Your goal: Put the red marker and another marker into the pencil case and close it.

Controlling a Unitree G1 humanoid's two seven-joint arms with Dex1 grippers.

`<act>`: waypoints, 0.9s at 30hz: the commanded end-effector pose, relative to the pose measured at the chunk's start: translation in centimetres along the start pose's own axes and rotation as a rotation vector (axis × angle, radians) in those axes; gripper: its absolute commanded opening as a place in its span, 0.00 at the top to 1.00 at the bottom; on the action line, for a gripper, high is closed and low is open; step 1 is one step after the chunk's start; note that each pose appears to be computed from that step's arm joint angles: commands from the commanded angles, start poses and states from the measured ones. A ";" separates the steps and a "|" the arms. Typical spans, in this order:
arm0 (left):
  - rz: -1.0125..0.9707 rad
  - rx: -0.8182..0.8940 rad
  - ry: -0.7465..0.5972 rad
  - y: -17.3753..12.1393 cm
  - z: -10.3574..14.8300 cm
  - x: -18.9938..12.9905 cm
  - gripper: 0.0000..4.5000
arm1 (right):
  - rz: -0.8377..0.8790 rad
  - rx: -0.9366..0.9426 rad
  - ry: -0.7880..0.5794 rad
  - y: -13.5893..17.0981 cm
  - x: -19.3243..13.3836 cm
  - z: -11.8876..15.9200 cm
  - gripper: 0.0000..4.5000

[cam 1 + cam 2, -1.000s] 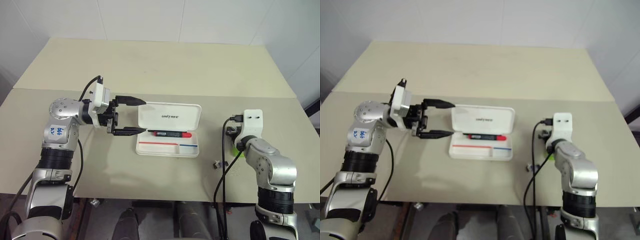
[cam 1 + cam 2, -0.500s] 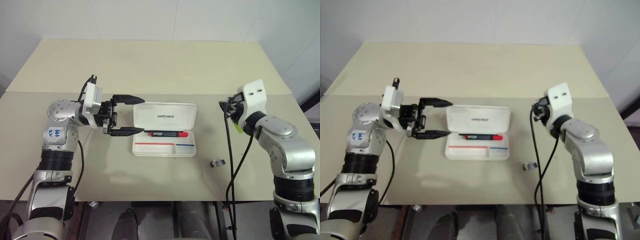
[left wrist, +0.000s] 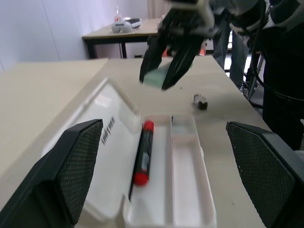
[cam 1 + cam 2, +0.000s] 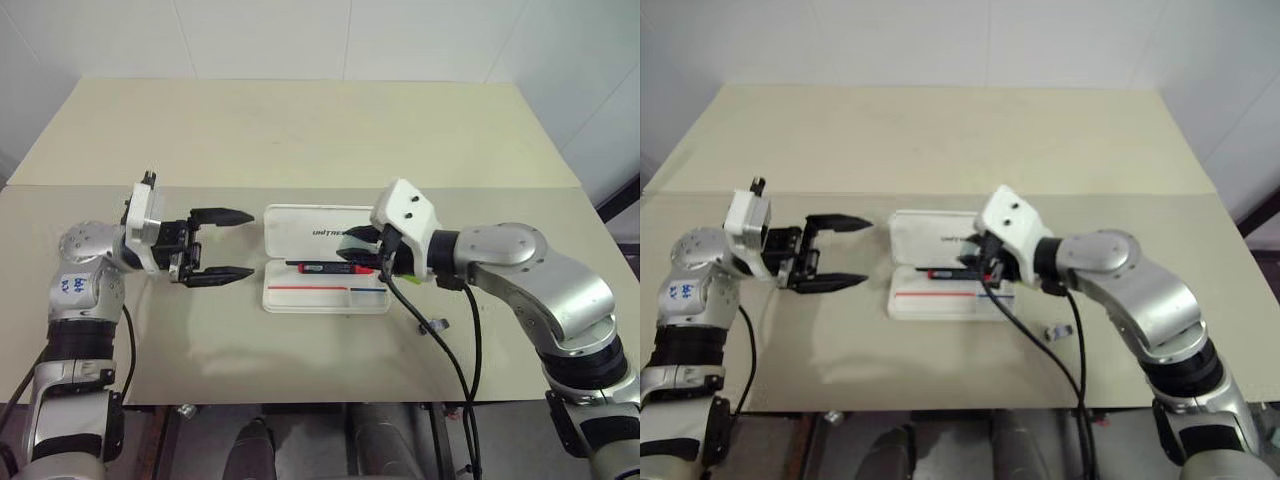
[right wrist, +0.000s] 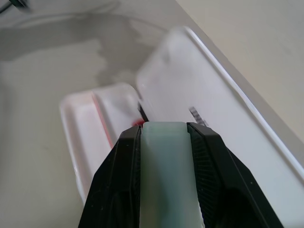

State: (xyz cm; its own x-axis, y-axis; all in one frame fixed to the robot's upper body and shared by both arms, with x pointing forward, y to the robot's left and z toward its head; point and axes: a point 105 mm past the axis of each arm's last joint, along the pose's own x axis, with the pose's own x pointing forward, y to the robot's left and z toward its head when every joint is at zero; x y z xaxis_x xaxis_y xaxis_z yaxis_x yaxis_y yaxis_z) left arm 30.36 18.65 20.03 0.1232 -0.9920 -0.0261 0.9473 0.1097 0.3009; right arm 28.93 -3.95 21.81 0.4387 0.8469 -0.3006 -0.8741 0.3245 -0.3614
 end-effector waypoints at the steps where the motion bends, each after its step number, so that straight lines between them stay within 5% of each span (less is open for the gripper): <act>1: -0.053 0.027 0.039 -1.0 0.2 -1.0 0.00 | 0.157 -0.066 -0.068 2.7 2.1 1.6 0.75; 27: 0.036 0.032 0.125 -1.0 -0.3 -2.4 0.00 | 0.334 -0.015 -0.022 2.6 8.7 -1.4 0.75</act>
State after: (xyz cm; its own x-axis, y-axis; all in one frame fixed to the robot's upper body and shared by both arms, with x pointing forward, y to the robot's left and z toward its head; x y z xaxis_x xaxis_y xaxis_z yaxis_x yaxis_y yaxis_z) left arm 29.48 20.73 18.64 0.1830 -0.9763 -0.1151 0.9488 0.1448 0.2807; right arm 31.49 3.01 16.11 0.1520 0.9017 -0.4048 -0.9726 0.0637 -0.2235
